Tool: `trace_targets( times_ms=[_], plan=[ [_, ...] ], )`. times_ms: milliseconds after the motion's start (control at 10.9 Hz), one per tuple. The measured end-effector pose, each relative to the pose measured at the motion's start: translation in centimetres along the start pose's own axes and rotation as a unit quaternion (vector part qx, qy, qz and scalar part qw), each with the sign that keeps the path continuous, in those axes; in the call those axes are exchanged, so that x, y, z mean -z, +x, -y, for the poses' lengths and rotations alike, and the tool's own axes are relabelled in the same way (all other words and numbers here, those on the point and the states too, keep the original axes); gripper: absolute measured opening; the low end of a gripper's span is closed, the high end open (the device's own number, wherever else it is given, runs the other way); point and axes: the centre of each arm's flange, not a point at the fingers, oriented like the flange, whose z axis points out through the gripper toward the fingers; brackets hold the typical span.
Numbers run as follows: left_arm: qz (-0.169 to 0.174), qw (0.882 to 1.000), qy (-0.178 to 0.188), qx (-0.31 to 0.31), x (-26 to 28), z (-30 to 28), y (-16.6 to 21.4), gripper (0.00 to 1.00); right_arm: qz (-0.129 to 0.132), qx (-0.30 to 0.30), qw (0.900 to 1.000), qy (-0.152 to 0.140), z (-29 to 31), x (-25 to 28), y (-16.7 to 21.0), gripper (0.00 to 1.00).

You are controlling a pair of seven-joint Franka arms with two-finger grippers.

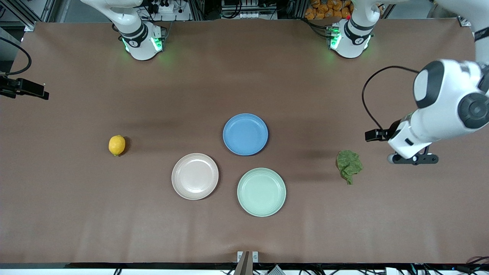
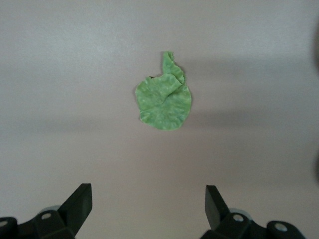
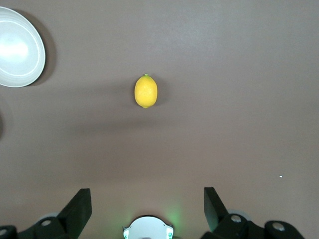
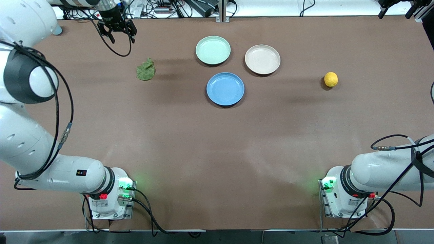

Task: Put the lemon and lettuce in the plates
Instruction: 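Reach the left gripper down to the green lettuce leaf, then grasp the lettuce with the left gripper while the right gripper reaches the lemon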

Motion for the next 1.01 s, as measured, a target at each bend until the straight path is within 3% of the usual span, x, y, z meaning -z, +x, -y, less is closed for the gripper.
trace_targets(
  times_ms=[551, 1010],
  plan=[
    [-0.007, 1.000, 0.007, -0.006, -13.8, -0.3, 5.5, 1.00, 0.002, 0.001, 1.000, 0.000, 0.1, -0.4, 0.2, 1.00],
    [-0.014, 1.000, 0.013, -0.010, -18.7, -0.1, 6.8, 1.00, 0.000, 0.002, 1.000, 0.000, 0.1, -1.9, 0.9, 1.00]
  ],
)
